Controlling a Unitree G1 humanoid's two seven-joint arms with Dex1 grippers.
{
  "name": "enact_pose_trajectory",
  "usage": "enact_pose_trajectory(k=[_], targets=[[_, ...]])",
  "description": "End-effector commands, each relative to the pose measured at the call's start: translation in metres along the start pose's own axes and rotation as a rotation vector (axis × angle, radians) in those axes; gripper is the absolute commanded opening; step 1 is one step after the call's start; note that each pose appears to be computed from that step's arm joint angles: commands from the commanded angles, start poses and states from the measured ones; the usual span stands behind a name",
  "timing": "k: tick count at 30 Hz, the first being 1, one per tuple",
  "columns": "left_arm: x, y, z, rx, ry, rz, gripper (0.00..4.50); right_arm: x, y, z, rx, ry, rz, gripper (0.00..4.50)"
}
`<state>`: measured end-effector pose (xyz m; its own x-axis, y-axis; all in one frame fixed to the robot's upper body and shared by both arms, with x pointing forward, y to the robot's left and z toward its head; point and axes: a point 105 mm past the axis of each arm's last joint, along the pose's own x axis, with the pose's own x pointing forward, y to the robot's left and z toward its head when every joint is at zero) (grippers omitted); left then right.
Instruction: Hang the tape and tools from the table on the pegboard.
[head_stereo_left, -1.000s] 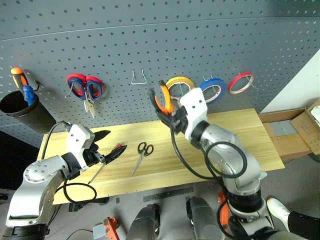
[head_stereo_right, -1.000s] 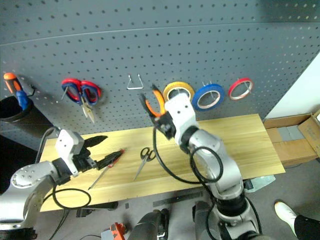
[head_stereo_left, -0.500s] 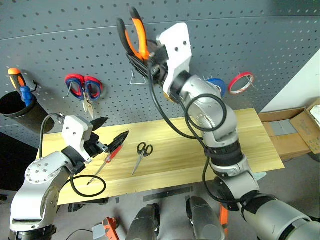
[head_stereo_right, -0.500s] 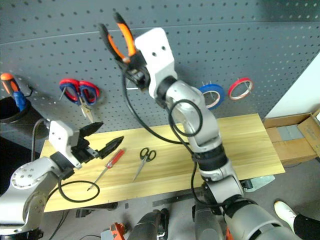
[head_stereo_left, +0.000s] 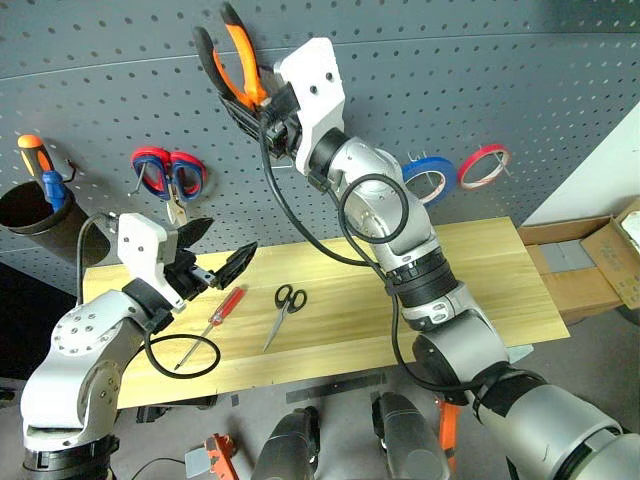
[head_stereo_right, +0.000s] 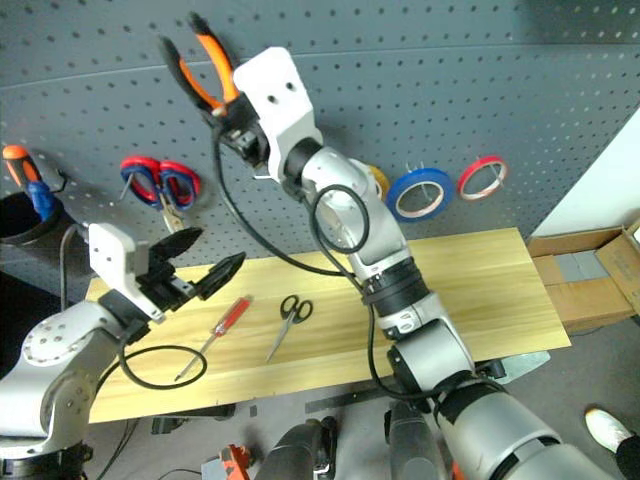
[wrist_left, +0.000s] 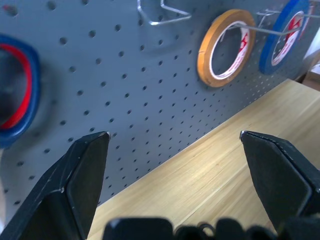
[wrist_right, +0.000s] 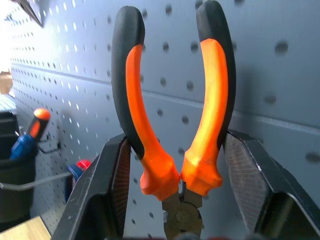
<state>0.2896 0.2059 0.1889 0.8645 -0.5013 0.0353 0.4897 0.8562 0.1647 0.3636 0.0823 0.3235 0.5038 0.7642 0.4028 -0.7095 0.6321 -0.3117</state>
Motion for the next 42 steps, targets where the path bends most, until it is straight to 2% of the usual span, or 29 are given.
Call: enact_pose_trajectory(k=[1,14,19,25,29,36,38,42], targets=[[0.002,-0.001,0.009,0.044,-0.025,-0.015,4.50,0.003,0.004,0.014,-0.059,-0.072,0.016,2.42],[0.008,-0.001,0.005,0.060,-0.018,-0.032,4.50,-0.013,0.008,-0.034,-0.033,0.032,0.020,2.41],[0.009,-0.001,0.004,0.063,-0.015,-0.036,4.50,-0.014,0.004,-0.037,-0.024,0.039,0.000,2.41],[0.012,-0.001,0.002,0.067,-0.013,-0.035,4.50,-0.016,-0.001,-0.039,-0.033,0.070,-0.014,4.39],[0.013,0.000,0.001,0.061,-0.011,-0.029,4.50,-0.025,-0.005,-0.029,-0.042,0.090,0.016,4.45],[0.011,-0.003,-0.013,0.047,0.052,-0.029,4.50,-0.068,-0.018,-0.011,0.002,0.185,0.122,4.45],[0.008,-0.004,-0.028,0.065,0.130,-0.036,4.50,-0.089,-0.028,-0.002,0.032,0.211,0.162,4.45],[0.001,-0.011,-0.054,0.083,0.270,-0.061,4.50,-0.127,-0.029,0.013,0.089,0.269,0.271,4.45]])
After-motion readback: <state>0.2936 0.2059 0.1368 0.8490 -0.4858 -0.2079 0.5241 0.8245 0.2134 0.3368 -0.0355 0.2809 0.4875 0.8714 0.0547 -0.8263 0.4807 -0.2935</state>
